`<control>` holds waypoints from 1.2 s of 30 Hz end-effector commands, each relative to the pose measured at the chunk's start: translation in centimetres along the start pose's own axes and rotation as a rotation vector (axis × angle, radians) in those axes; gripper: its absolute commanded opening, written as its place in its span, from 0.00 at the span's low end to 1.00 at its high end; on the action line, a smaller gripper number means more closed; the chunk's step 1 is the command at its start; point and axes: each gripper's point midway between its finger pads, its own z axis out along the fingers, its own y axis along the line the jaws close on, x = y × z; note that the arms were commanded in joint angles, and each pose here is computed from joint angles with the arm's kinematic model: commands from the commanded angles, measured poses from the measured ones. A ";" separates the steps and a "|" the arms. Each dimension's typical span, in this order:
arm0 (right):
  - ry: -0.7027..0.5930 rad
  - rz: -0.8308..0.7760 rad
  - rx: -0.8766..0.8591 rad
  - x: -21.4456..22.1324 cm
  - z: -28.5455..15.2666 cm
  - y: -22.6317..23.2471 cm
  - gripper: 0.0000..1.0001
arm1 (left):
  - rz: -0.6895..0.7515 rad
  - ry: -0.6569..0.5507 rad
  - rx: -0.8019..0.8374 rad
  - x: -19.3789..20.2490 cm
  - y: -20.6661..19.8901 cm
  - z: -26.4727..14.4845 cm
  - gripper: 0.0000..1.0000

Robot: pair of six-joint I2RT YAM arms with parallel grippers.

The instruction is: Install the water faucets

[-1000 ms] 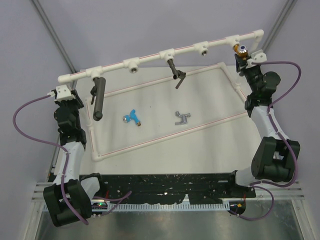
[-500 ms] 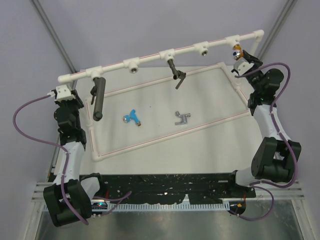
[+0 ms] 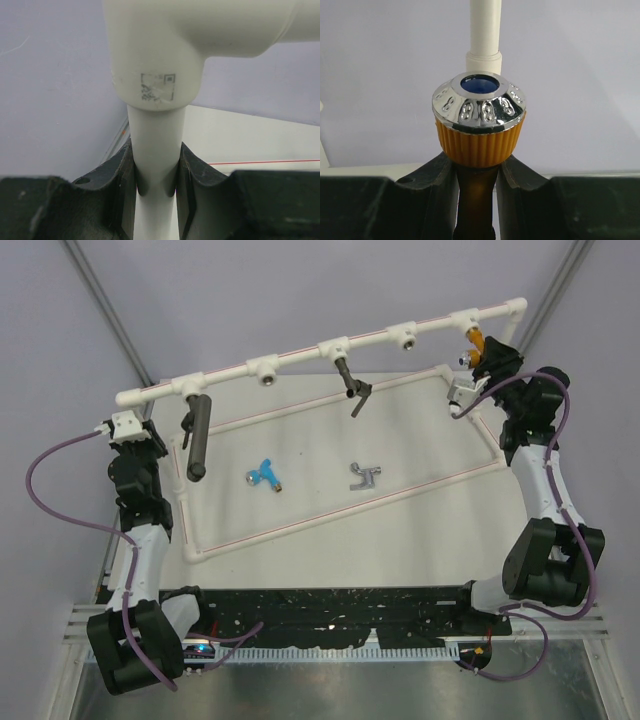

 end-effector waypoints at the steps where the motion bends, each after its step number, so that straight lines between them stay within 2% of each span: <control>1: 0.040 -0.183 0.001 1.1 0.6 -1.8 0.05 | -0.010 0.009 -0.013 0.3 0.1 -0.5 0.00; 6: 0.042 -0.206 0.032 1.3 0.9 -1.6 0.05 | -0.012 0.021 -0.011 0.5 -0.1 -0.5 0.00; 15: 0.075 -0.242 -0.015 0.3 0.5 -0.4 0.05 | -0.006 0.018 -0.007 0.5 -0.3 -0.6 0.00; 28: 0.008 0.107 0.128 0.1 1.5 0.0 0.05 | -0.002 0.016 -0.010 0.4 -0.3 -0.6 0.00; 36: -0.043 0.406 0.236 -0.6 2.1 0.4 0.05 | -0.002 0.016 -0.004 0.5 -0.4 -0.7 0.00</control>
